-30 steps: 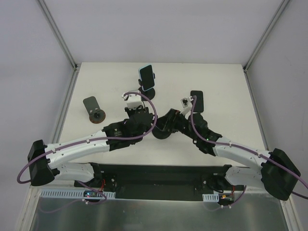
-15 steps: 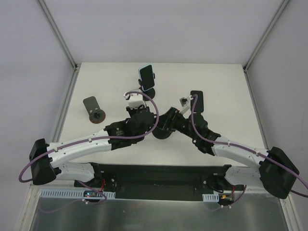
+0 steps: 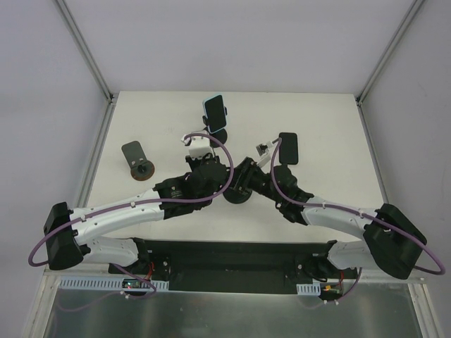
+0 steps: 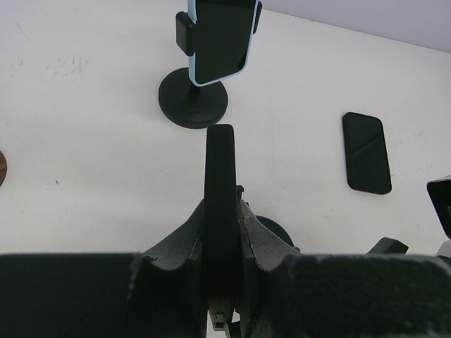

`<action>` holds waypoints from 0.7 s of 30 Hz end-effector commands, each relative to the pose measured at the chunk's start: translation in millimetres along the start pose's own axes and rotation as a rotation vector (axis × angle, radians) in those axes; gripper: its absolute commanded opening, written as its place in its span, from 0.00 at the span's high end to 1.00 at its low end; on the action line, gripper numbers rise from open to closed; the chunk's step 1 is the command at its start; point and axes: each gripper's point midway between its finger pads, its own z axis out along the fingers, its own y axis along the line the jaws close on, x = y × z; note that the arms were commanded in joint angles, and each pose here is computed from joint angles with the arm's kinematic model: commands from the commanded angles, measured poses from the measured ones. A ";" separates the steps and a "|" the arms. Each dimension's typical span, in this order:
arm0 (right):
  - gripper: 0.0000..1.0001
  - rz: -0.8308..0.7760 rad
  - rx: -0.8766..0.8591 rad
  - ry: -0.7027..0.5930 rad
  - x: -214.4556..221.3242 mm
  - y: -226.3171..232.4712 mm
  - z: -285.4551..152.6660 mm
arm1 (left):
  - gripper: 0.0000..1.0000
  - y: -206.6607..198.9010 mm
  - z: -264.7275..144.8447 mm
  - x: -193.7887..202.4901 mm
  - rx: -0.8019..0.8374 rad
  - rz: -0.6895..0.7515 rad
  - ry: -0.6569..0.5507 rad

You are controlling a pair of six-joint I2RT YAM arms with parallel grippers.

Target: Remove the phone from the phone stand

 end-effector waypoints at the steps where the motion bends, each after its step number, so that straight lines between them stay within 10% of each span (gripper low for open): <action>1: 0.42 0.017 -0.120 -0.024 -10.7 36.7 7.1 | 1.00 -17.5 -3.7 -16.6 0.040 -0.102 -0.022; 4: 0.53 0.042 -0.128 -0.011 -7.8 35.4 10.5 | 1.00 -19.0 -3.4 -16.2 0.041 -0.098 -0.021; 9: 0.99 0.058 -0.125 0.005 -2.0 29.4 9.7 | 1.00 -15.4 -3.2 -20.2 0.027 -0.083 -0.035; 21: 0.99 0.034 -0.099 0.108 19.6 23.1 -13.8 | 1.00 18.4 13.0 -40.6 -0.020 -0.004 -0.063</action>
